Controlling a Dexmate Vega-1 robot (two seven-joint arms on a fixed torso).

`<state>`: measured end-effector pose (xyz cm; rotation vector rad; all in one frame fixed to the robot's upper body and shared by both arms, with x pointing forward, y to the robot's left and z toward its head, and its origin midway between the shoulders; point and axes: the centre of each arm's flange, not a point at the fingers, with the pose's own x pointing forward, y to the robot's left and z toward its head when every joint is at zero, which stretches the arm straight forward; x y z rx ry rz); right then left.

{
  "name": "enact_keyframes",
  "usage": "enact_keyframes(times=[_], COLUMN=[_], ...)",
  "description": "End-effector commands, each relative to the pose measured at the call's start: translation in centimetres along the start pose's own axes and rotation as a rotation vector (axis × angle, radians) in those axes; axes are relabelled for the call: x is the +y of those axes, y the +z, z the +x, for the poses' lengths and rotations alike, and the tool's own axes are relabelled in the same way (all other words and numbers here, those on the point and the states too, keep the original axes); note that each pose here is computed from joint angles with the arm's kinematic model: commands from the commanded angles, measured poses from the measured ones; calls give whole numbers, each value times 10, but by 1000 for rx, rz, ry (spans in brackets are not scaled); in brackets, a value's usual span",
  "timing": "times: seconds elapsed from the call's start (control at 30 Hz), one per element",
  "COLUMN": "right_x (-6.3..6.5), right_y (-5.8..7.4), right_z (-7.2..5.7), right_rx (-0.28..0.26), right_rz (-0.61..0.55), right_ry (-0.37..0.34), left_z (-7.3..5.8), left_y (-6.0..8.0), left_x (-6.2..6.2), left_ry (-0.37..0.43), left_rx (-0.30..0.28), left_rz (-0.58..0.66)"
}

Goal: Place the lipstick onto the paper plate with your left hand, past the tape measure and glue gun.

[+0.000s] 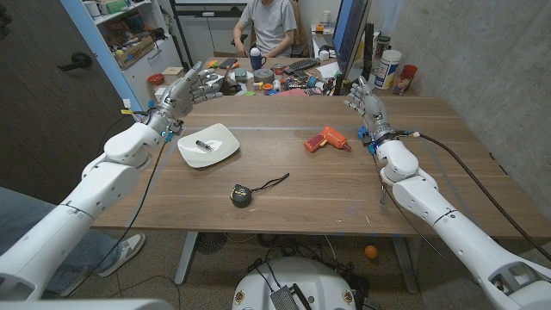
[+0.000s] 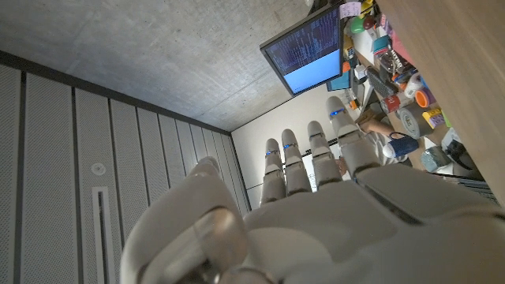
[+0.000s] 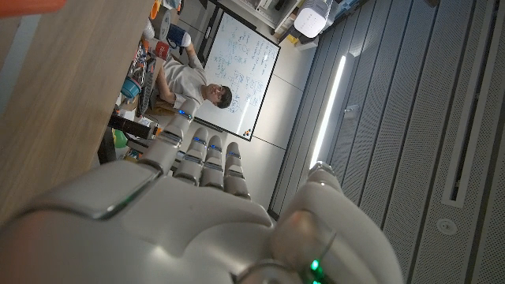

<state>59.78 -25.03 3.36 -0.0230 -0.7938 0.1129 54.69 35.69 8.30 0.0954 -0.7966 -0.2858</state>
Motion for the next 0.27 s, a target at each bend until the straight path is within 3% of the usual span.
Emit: enact_keyframes(times=[0.03, 0.27], right_x=[2, 1], right_y=[24, 24], right_z=[-6, -8], right_rx=[-55, -70], right_rz=[-22, -22], right_ry=[-20, -19], left_z=[-1, -2], left_y=[-3, -11], left_x=[1, -8], left_ry=[12, 14], left_rx=[-98, -111], left_rz=[-60, -55])
